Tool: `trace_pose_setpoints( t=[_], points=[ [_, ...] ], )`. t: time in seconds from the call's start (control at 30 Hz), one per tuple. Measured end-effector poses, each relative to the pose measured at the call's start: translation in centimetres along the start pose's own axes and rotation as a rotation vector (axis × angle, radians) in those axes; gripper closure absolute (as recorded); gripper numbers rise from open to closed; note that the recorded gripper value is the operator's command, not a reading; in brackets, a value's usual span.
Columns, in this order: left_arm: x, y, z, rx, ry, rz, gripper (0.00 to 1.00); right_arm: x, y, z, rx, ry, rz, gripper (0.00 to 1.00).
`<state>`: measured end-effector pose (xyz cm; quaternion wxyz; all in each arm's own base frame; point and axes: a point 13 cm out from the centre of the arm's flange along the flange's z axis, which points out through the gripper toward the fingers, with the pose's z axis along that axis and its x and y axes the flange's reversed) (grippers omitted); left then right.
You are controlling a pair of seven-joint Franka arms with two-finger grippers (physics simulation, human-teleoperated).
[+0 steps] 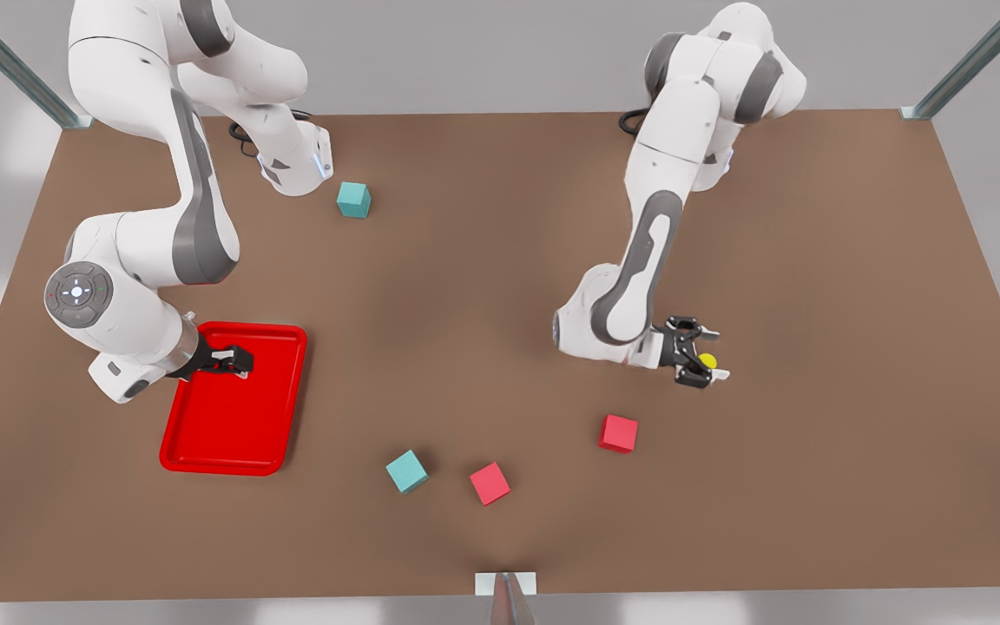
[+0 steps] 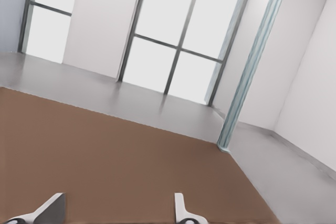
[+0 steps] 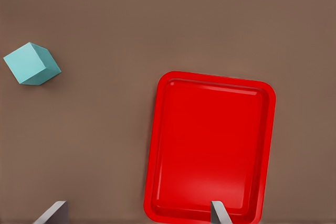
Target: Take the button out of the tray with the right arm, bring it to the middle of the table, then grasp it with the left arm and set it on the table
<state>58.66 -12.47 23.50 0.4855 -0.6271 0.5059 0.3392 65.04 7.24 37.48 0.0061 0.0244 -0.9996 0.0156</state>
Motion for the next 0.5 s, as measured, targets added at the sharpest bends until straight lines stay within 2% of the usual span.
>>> trace_pose_setpoints(
  t=[0.07, 0.1, 0.17, 0.23, 0.3, 0.5],
  points=[
    [-4.2, -3.7, -1.9, -0.267, 0.374, 0.029, 0.0, 0.0, 0.2, 0.0, -0.001, 0.0, -0.002, 0.0],
    [-7.1, -5.9, -2.9, -0.353, 0.562, 0.05, 0.0, 0.0, 0.1, 0.0, -0.001, 0.0, -0.001, 0.0],
    [-16.6, -8.6, -4.0, -0.374, 0.872, 0.121, 0.0, 0.0, 0.1, 0.0, -0.002, 0.0, 0.0, 0.0],
    [-26.1, -7.3, -4.2, -0.288, 1.075, 0.24, 0.0, 0.0, 0.0, 0.0, -0.003, 0.0, 0.002, 0.0],
    [-30.7, -5.3, -4.4, -0.168, 1.168, 0.403, 0.0, 0.0, -0.1, 0.0, -0.003, 0.0, 0.003, 0.0],
    [-30.6, -1.6, -7.8, 0.189, 1.216, 0.949, 0.0, 0.0, -0.5, 0.0, -0.001, 0.0, 0.007, 0.0]
  ],
)
